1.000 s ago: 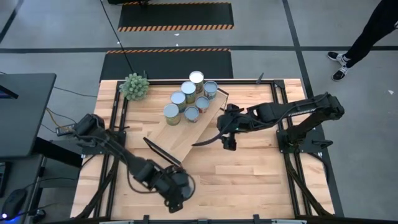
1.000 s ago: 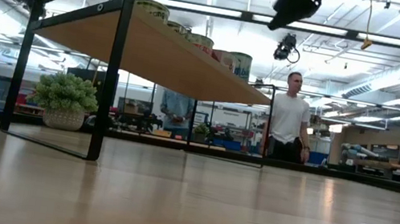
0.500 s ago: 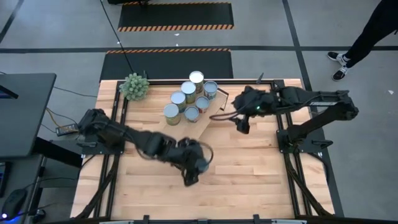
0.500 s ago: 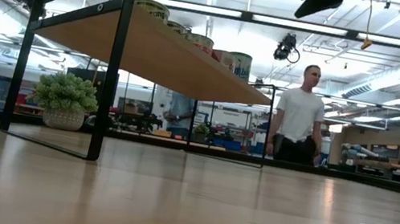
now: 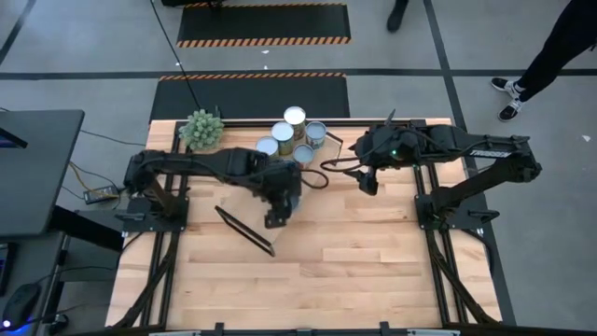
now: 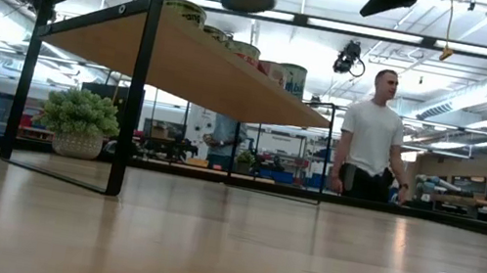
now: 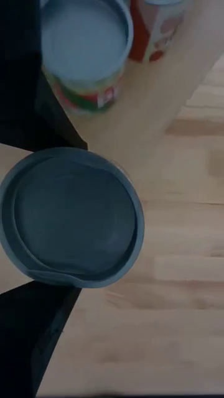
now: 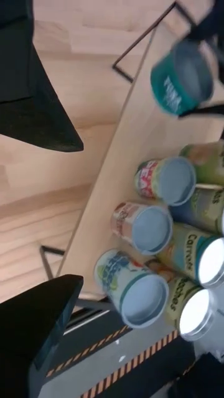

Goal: Pick and place cans onto a shelf
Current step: Put the canned tuna on the shelf, then return to Home Position

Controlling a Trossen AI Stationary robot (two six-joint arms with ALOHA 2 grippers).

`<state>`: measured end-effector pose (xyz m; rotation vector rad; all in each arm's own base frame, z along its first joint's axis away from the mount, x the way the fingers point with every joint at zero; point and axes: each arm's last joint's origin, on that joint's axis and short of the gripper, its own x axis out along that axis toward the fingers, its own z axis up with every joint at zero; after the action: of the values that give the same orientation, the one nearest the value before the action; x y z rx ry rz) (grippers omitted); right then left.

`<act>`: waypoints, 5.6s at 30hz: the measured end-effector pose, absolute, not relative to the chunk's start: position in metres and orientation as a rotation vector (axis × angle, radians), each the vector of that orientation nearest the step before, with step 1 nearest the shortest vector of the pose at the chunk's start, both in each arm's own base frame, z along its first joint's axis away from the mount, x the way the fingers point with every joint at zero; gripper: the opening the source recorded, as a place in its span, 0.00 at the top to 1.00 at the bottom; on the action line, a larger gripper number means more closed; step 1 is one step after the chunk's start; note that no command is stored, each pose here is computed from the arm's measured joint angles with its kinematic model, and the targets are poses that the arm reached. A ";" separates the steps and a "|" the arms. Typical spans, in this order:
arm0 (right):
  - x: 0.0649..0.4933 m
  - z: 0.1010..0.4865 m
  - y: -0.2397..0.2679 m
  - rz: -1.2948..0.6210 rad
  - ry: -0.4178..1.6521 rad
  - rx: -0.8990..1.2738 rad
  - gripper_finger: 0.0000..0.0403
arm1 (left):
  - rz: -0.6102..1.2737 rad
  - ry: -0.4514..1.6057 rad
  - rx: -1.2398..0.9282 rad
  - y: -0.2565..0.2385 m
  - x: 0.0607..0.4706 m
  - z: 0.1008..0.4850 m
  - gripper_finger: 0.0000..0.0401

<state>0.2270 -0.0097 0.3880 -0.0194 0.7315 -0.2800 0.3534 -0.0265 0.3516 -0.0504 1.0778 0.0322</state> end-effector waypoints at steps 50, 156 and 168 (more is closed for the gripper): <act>0.250 0.392 -0.005 -0.163 0.601 -0.010 0.14 | -0.428 1.283 0.552 -0.002 0.369 0.304 0.16; 0.143 0.359 0.003 -0.171 0.428 0.232 0.15 | 0.327 0.804 0.190 -0.060 0.225 0.417 0.82; 0.124 0.334 0.003 -0.119 0.324 0.256 0.57 | 0.532 0.528 -0.026 -0.037 0.169 0.405 0.99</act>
<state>0.1239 0.0029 0.3339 0.2556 0.3238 -0.1186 0.1694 -0.0368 0.4052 -0.0261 0.5284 0.5316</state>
